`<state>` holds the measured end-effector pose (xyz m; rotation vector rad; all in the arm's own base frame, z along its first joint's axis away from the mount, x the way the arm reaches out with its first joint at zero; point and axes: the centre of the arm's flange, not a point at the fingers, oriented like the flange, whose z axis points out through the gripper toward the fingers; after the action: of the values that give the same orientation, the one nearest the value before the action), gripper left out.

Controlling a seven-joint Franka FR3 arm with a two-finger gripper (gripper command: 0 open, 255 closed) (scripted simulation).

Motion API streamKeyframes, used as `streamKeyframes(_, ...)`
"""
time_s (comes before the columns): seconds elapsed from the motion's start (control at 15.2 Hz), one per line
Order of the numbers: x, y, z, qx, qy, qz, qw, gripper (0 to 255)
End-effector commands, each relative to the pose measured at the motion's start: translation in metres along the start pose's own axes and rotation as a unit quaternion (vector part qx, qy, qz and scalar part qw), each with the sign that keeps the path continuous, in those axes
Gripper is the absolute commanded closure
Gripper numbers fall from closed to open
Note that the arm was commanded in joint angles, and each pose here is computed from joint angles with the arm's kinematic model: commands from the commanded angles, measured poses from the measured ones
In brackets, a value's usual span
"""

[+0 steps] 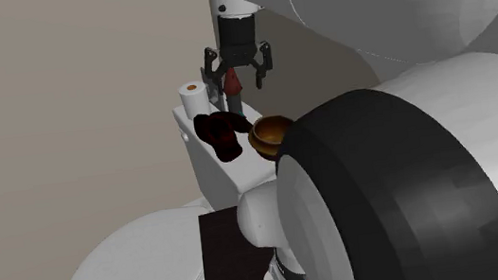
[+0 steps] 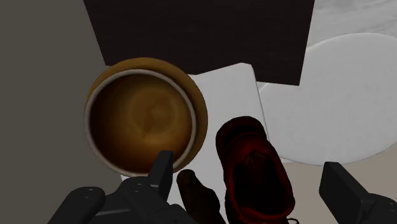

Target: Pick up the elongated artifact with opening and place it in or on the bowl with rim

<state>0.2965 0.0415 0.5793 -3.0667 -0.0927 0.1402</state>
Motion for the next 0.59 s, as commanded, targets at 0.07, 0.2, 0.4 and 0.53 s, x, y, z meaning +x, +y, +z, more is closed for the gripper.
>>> streamKeyframes(0.07, 0.012, 0.005, 0.007, 0.006, -0.004, 0.0, 1.0, 0)
streamKeyframes(0.2, 0.035, 0.014, 0.023, 0.017, -0.012, 0.0, 0.9998, 0)
streamKeyframes(0.4, 0.069, 0.027, 0.047, 0.034, -0.024, 0.001, 0.9991, 0)
streamKeyframes(0.53, 0.092, 0.035, 0.064, 0.046, -0.032, 0.001, 0.9985, 0)
